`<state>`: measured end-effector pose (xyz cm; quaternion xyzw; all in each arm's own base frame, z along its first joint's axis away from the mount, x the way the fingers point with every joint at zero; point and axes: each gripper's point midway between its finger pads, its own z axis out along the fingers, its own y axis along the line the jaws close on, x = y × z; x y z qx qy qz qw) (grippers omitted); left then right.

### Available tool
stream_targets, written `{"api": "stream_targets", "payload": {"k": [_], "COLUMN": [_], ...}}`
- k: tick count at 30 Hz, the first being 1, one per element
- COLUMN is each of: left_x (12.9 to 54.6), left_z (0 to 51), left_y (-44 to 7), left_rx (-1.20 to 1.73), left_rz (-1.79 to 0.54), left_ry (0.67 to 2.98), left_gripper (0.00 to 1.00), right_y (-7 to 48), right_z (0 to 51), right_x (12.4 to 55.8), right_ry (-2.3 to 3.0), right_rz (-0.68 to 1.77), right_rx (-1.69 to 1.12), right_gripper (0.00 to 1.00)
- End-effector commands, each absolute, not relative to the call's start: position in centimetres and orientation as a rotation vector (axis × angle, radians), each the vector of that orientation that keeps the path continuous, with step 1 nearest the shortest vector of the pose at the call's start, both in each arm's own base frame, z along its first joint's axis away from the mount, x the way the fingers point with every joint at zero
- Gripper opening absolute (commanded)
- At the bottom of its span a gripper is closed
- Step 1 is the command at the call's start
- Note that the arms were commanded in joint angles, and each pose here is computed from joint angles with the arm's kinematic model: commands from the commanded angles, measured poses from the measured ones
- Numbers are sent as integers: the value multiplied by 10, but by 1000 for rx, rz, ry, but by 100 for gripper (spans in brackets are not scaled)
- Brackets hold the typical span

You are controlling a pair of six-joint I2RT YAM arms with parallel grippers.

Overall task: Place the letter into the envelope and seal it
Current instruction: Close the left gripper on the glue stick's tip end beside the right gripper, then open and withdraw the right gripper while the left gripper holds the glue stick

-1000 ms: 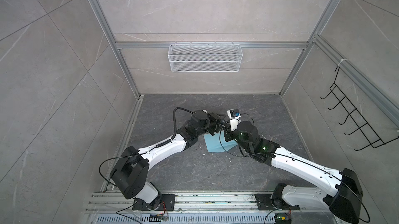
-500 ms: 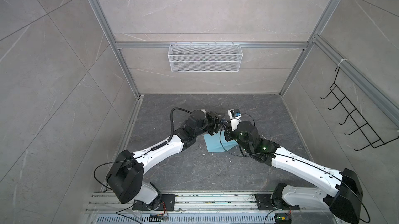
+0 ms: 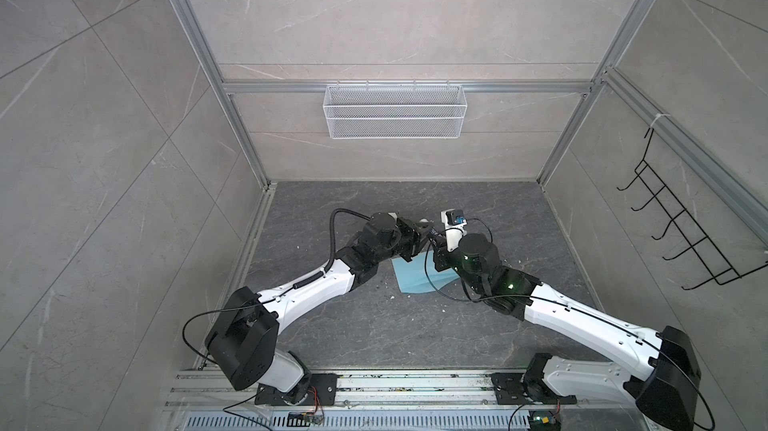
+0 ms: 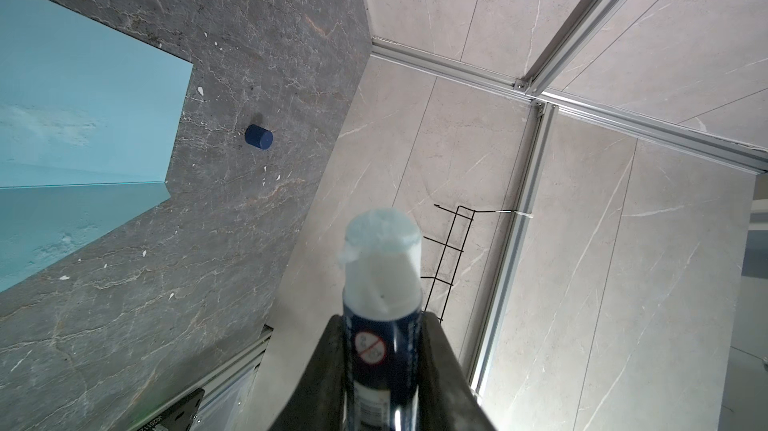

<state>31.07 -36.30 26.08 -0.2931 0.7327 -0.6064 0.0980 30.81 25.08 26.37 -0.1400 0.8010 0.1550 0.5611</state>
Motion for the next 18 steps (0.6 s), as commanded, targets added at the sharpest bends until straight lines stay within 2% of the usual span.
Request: {"api": "stream_targets", "payload": {"k": [1, 3, 5, 9, 14, 17, 18], "left_x": [313, 315, 318, 324, 328, 328, 327], "left_z": [282, 282, 281, 277, 269, 265, 265], "left_y": [-370, -368, -364, -352, -329, -320, -318], "left_rx": [-758, -691, -644, -504, -298, -135, -62], "left_rz": [-1855, -1813, -1753, -1594, -1303, -1153, -1112], "left_ry": [2106, 2101, 2106, 2119, 2147, 2135, 2118], "left_gripper": [0, 0, 0, 0, 0, 0, 0], "right_y": [252, 251, 248, 239, 222, 211, 207], "right_z": [265, 269, 274, 289, 297, 296, 294], "right_x": [301, 300, 298, 288, 273, 264, 262], "right_ry": [1890, 1889, 1889, 1886, 1894, 1918, 1930], "right_rz": [391, 392, 393, 402, 408, 412, 418], "right_rx": [-346, -346, -344, -346, -343, -321, -299], "right_gripper": [6, 17, 24, 33, 61, 64, 73]}}
